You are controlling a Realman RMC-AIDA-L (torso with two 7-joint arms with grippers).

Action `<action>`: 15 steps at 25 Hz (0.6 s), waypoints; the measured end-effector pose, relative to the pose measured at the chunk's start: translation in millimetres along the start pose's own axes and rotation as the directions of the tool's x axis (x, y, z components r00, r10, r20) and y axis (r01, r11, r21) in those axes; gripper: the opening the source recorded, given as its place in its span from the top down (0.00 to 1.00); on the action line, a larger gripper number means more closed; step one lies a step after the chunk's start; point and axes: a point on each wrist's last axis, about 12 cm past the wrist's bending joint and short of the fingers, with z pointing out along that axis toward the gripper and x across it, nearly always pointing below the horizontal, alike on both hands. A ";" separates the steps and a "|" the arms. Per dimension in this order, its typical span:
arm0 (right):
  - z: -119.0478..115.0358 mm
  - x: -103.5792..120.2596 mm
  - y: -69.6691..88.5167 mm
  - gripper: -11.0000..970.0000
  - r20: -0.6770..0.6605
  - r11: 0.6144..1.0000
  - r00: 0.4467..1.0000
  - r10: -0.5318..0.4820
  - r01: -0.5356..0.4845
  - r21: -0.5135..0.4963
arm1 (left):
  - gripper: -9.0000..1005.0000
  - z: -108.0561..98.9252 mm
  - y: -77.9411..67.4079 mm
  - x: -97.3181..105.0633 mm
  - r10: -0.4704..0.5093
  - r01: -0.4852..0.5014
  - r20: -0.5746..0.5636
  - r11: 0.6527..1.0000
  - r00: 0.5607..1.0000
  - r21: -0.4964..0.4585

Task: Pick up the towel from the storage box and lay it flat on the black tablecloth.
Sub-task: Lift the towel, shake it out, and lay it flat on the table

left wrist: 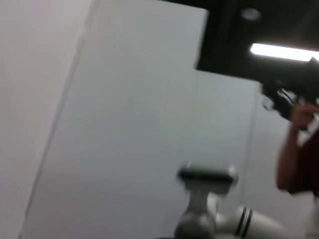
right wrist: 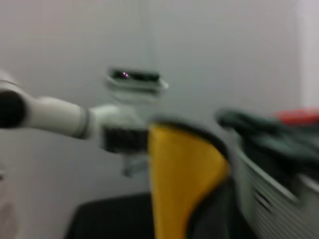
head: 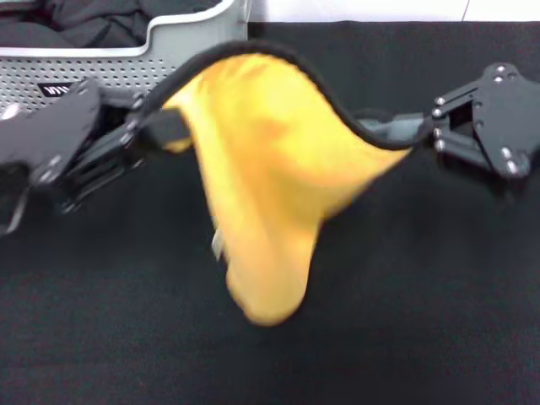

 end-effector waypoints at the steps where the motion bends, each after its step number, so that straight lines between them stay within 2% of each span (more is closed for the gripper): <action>1: -1.3 -10.1 14.3 0.98 0.011 0.999 0.999 -0.042 0.042 -0.015 | 0.96 -4.7 -5.6 -2.6 0.013 -0.013 -0.017 1.000 1.000 0.004; 4: -10.3 -33.8 41.8 0.98 0.046 0.990 0.989 -0.139 0.140 -0.015 | 0.96 -9.7 -22.5 -7.9 0.046 -0.043 -0.070 0.998 0.996 0.043; 6: -13.1 -38.9 45.9 0.98 0.050 0.987 0.986 -0.162 0.162 -0.002 | 0.97 -8.0 -25.7 -8.7 0.046 -0.040 -0.090 0.997 0.995 0.067; 7: -11.7 -39.2 43.0 0.98 0.050 0.987 0.986 -0.161 0.161 -0.002 | 0.97 -8.1 -25.5 -7.6 0.035 -0.029 -0.096 0.997 0.995 0.068; 10: 3.2 -28.5 21.7 0.98 0.037 0.995 0.995 -0.092 0.093 -0.044 | 0.97 -11.3 -19.7 -1.6 -0.011 0.014 -0.099 0.999 0.995 0.031; 13: 26.5 5.8 -10.1 0.98 -0.012 0.994 0.998 0.066 -0.067 -0.082 | 0.97 -20.4 -2.2 10.3 -0.089 0.077 -0.117 0.992 0.989 -0.105; 15: 44.6 30.4 -29.9 0.98 -0.057 0.984 0.987 0.152 -0.156 -0.086 | 0.97 -27.8 8.7 17.0 -0.126 0.090 -0.150 0.970 0.981 -0.225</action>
